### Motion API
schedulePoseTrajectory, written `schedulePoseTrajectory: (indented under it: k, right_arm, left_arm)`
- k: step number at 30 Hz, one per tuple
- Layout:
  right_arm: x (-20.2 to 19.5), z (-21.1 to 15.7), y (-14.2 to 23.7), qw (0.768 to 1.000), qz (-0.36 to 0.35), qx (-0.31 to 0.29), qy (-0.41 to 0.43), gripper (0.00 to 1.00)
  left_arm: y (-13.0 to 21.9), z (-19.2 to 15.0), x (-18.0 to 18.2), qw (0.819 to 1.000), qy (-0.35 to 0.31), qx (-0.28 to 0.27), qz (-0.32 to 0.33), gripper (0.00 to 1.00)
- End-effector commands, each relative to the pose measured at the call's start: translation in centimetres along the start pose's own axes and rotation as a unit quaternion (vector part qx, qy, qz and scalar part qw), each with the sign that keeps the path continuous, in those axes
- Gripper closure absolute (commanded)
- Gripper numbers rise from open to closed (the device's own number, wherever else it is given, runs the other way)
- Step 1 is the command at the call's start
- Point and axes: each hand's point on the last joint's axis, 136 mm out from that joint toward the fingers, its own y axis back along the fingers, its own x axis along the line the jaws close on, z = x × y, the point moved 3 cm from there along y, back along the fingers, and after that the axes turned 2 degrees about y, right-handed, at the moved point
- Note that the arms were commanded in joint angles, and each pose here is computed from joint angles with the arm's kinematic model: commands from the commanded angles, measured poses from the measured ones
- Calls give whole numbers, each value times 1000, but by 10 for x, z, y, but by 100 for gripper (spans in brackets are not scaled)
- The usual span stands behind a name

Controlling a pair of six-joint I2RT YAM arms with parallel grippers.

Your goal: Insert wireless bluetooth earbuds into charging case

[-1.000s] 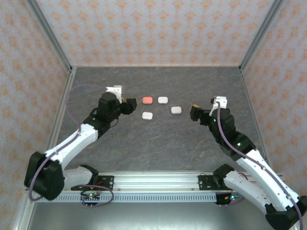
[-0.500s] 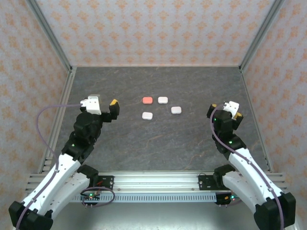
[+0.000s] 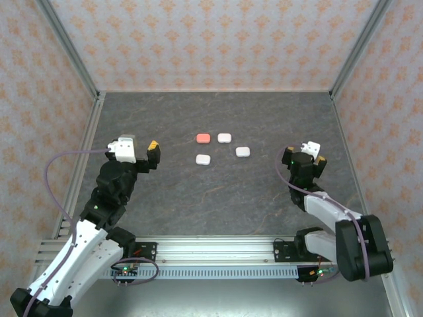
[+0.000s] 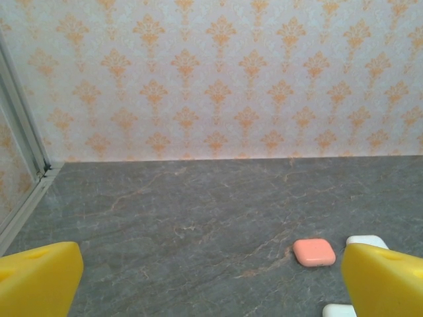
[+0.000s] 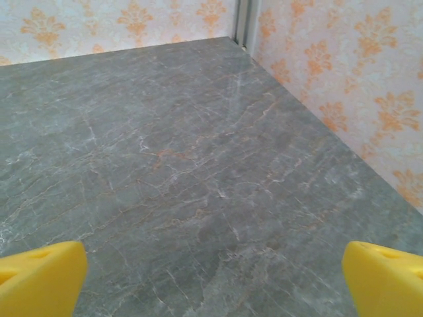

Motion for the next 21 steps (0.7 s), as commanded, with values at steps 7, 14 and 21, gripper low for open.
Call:
schedulePoseTrajectory:
  k: [7, 14, 21]
  right_arm:
    - [20, 5, -8, 995, 74, -73, -6, 1]
    - [30, -12, -21, 993, 90, -72, 2, 1]
    - [33, -16, -28, 994, 88, -57, 11, 1]
  left_arm:
    - [0, -5, 7, 1000, -12, 13, 20, 0]
    - [-1, -3, 9, 999, -11, 8, 31, 0]
    - [-1, -3, 12, 999, -1, 8, 42, 0]
